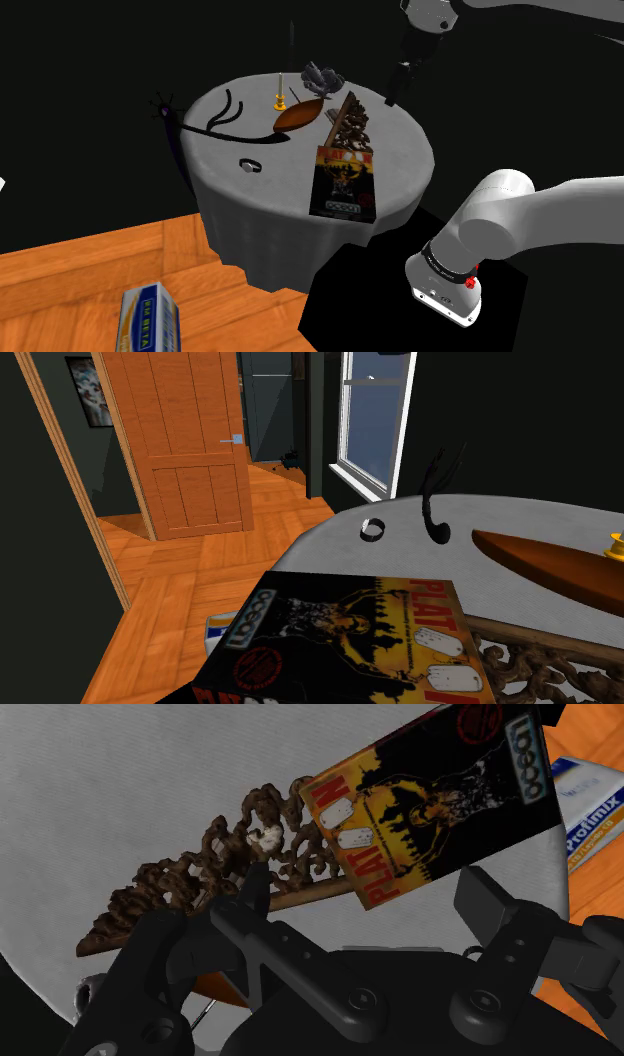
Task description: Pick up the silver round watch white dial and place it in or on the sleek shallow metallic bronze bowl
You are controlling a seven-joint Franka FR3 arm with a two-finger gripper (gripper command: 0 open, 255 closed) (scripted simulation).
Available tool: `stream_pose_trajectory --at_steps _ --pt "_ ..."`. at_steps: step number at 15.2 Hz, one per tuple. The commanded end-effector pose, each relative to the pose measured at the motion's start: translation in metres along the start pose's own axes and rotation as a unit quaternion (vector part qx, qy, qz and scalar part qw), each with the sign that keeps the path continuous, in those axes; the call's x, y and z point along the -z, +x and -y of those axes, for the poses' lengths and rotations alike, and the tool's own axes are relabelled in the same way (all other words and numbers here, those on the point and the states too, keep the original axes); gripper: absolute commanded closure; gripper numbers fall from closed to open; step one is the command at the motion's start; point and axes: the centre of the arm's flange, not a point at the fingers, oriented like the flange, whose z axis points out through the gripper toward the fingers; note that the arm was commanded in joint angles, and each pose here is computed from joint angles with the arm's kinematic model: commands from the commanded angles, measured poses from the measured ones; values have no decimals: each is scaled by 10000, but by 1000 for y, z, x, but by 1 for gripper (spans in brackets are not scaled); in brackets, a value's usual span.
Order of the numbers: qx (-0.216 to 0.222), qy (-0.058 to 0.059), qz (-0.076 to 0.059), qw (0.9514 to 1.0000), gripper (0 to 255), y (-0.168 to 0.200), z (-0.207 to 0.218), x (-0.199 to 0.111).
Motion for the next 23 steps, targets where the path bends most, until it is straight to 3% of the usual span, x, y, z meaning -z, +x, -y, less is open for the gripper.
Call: stream_pose_trajectory --at_steps 1,23 --pt "0 0 0 10000 0 0 0 0" --pt "708 646 250 9951 0 214 129 -143"
